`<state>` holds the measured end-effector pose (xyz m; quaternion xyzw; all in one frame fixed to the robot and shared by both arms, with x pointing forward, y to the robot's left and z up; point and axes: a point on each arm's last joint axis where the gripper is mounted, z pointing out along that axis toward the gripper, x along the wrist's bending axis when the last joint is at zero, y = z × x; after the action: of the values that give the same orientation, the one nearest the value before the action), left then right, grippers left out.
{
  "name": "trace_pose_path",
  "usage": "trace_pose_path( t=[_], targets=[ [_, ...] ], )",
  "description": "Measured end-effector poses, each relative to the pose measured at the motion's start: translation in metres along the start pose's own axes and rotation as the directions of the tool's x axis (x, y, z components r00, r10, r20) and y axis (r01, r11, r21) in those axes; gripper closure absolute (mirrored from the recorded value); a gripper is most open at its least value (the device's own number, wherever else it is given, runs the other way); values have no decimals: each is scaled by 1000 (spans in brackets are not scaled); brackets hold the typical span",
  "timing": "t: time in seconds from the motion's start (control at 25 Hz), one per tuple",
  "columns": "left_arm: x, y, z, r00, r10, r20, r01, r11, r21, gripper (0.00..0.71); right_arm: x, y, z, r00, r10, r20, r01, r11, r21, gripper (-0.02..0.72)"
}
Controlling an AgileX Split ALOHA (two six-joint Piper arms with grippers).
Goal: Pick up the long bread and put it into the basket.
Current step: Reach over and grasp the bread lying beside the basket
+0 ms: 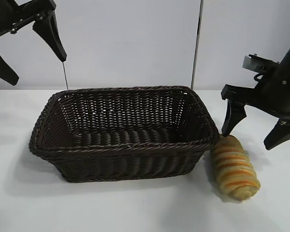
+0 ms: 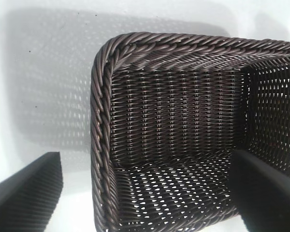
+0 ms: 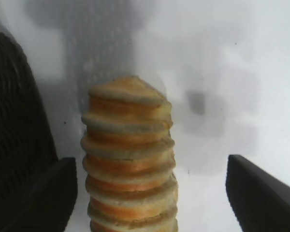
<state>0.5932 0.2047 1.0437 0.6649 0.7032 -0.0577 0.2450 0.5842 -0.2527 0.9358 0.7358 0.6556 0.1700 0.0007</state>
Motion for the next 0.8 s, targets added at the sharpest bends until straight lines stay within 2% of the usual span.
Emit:
trace_pose_path(
  t=[0.52, 0.8],
  targets=[
    [0, 0, 0, 1000, 0, 0, 0, 1000, 0, 41, 0, 2, 1, 1000, 2, 0, -2, 1000, -16, 113],
    [0, -1, 0, 1000, 0, 0, 0, 1000, 6, 41, -4, -2, 22, 999, 32, 2, -32, 999, 43, 116]
  ],
)
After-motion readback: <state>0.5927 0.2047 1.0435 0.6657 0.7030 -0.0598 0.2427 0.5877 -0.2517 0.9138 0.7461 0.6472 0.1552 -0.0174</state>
